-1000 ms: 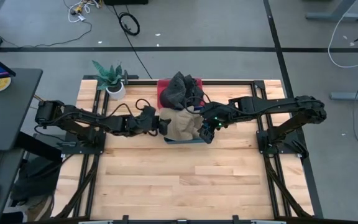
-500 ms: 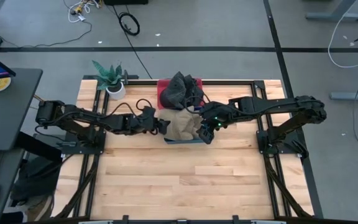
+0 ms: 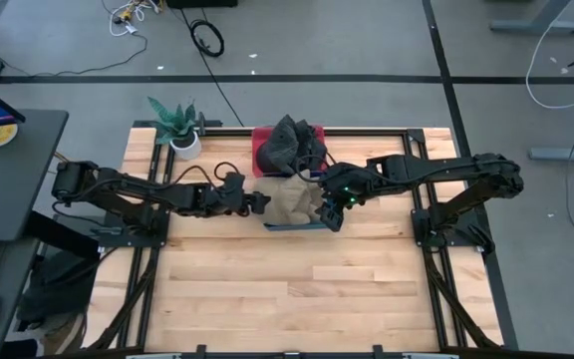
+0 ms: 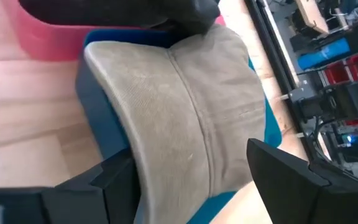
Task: Pick & Place hat
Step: Put the brown cap into the blue bin, then return to Home Position
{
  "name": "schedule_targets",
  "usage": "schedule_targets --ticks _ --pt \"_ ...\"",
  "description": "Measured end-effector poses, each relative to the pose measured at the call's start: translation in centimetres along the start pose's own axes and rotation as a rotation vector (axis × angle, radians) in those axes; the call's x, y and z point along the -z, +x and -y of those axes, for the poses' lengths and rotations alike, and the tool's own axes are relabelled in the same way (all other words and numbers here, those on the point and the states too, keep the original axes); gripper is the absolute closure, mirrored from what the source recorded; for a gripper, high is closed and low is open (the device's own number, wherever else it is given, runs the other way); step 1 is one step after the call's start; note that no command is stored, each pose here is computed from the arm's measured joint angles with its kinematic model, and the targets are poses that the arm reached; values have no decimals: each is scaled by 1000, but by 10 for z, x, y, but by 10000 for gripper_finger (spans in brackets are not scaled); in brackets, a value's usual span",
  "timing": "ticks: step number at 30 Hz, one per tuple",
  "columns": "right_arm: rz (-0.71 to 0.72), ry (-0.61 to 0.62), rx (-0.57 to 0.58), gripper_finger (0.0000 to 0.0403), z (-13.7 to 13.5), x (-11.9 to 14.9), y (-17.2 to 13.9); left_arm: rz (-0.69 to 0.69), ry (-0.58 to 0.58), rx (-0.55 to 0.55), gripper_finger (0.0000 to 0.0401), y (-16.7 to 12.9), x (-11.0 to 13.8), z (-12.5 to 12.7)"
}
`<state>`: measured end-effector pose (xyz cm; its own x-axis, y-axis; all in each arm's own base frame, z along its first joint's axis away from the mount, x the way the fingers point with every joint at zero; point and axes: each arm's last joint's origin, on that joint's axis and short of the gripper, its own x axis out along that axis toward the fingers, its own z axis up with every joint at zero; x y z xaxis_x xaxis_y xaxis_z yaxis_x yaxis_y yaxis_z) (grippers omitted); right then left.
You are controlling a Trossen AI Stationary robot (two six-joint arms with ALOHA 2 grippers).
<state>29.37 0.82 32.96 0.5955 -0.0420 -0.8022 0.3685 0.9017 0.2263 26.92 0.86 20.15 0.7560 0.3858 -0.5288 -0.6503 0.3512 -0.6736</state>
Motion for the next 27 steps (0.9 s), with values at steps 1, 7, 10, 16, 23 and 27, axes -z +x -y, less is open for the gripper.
schedule_targets --ticks 1,7,10,16,23,27 --pt "0 -4 0 148 0 0 0 -3 -5 -4 128 -1 0 0" --pt "-10 -22 5 148 0 1 0 19 1 -30 140 -16 -5 -1" --pt "-11 -40 6 148 1 1 0 73 -22 -35 143 -24 -10 0" --pt "-36 -70 17 148 2 3 0 155 -23 -64 147 -42 -21 -2" --pt "-110 -56 -43 148 4 7 0 251 -8 -12 147 -69 -32 2" --pt "-137 -53 -81 148 10 5 0 307 58 81 147 -88 -35 12"
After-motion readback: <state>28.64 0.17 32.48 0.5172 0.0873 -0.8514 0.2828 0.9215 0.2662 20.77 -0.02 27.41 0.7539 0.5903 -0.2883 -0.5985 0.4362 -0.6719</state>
